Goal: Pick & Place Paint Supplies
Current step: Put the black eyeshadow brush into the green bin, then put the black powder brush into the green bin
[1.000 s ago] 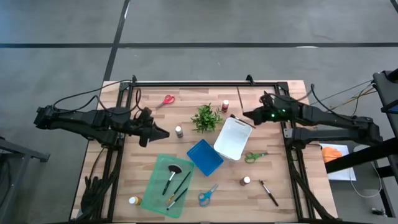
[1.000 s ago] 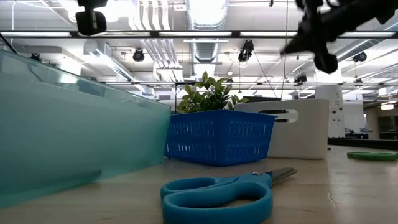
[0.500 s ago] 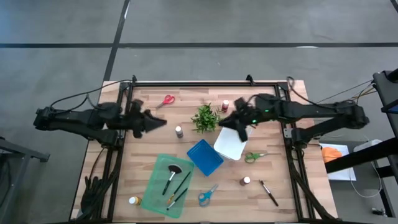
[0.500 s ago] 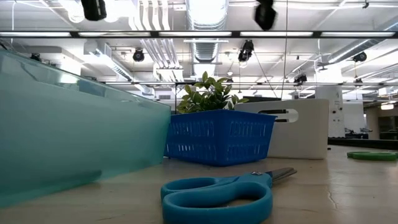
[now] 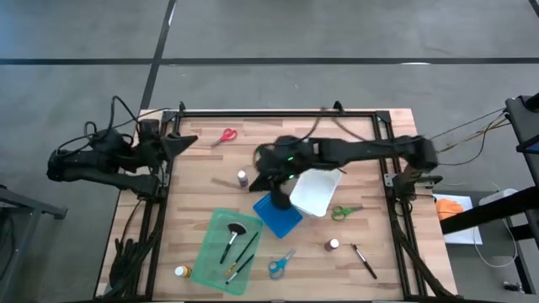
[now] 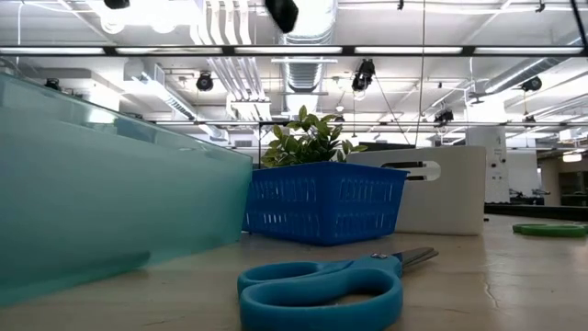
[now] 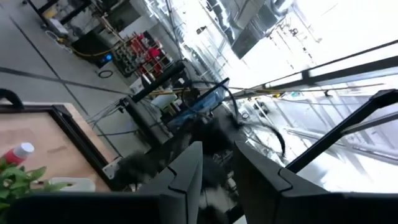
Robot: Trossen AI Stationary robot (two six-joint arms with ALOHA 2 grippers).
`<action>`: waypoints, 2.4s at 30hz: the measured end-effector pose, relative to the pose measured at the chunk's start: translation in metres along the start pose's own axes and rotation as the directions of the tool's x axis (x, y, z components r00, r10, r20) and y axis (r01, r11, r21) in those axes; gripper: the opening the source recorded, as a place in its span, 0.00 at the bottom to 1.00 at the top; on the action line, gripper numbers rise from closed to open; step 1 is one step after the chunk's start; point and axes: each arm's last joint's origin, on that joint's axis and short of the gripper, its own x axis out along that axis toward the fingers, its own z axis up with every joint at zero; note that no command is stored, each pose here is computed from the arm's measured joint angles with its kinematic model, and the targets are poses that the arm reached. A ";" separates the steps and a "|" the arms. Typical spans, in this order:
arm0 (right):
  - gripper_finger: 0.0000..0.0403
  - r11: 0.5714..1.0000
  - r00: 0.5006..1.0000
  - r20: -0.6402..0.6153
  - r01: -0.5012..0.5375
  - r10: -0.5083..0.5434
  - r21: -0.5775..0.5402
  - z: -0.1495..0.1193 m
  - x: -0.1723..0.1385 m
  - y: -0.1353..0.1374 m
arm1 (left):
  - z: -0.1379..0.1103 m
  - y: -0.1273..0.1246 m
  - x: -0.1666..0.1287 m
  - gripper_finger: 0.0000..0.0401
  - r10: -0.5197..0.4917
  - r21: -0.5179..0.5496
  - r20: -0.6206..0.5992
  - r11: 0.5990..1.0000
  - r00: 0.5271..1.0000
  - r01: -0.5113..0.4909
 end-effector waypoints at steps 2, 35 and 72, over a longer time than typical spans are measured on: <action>0.02 0.999 0.998 -0.048 -0.034 0.034 -0.002 -0.005 0.021 -0.001 | 0.000 0.000 -0.001 0.25 0.000 0.013 0.003 1.000 1.000 0.000; 0.02 0.897 0.813 -0.385 -0.360 0.436 0.257 -0.062 0.152 0.033 | -0.002 0.003 -0.001 0.25 0.024 0.099 -0.017 0.995 1.000 -0.023; 0.43 0.473 0.643 -0.758 0.704 -0.108 0.530 -0.101 -0.087 0.061 | 0.000 0.001 -0.001 0.25 0.011 0.106 0.003 0.994 1.000 -0.012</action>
